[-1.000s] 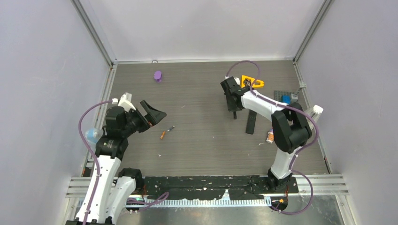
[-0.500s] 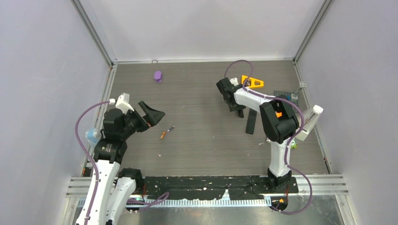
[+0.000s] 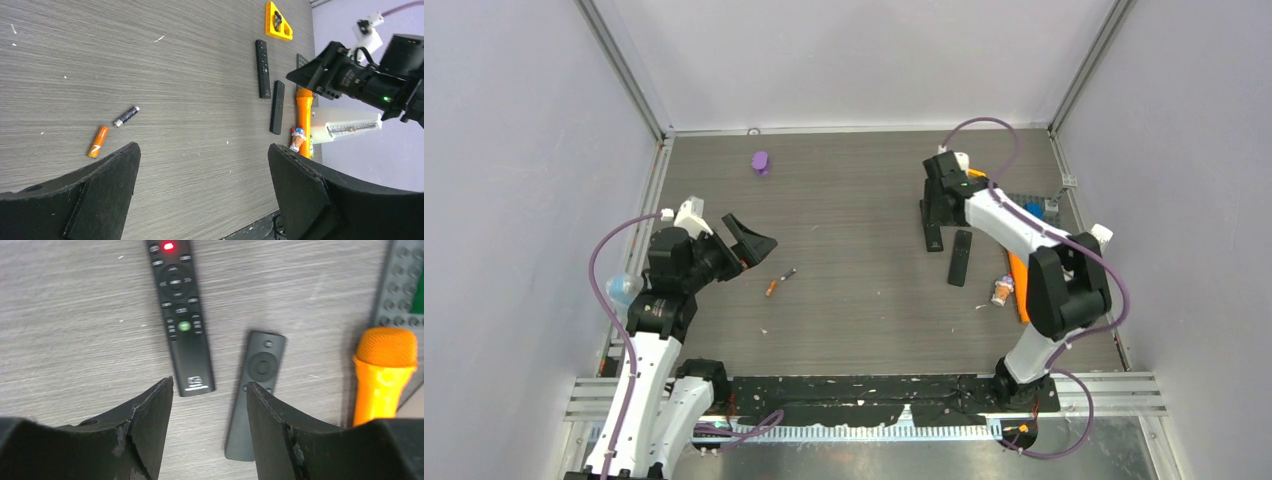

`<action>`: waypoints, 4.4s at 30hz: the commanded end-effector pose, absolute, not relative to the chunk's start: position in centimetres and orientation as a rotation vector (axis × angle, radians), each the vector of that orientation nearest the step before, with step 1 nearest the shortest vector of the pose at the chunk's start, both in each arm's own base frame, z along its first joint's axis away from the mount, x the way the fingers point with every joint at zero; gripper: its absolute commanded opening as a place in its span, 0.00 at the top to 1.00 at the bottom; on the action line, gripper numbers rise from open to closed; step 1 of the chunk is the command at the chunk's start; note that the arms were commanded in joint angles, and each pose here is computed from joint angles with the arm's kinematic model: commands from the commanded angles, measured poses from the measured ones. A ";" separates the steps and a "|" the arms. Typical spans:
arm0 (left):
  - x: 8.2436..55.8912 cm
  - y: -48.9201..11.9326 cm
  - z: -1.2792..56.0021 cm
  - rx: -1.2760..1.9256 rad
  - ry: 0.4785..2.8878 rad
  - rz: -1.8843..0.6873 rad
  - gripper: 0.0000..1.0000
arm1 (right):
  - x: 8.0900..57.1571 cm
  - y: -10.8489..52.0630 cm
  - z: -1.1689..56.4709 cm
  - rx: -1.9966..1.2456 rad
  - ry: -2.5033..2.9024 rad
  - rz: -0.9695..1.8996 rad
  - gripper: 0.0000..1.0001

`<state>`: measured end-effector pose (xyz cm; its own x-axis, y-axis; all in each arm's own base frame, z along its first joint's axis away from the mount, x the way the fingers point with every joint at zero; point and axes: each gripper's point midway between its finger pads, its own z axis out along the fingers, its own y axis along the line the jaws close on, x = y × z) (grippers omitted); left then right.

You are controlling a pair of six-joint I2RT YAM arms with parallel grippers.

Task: Load the batteries into the remote control

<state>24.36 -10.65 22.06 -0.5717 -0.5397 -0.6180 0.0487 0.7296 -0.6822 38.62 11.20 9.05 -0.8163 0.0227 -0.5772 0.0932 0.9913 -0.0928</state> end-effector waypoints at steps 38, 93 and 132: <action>25.2 -10.8 26.6 -0.296 1.912 -0.850 0.00 | 37.1 5.4 3.9 0.508 2.575 0.137 0.72; 20.4 -24.2 41.7 0.179 1.441 -1.582 0.12 | 21.9 37.5 43.8 -0.582 1.293 2.056 0.74; 23.6 -20.3 40.4 -0.489 1.632 -1.523 1.00 | 22.1 35.4 38.7 -0.517 1.496 0.978 0.24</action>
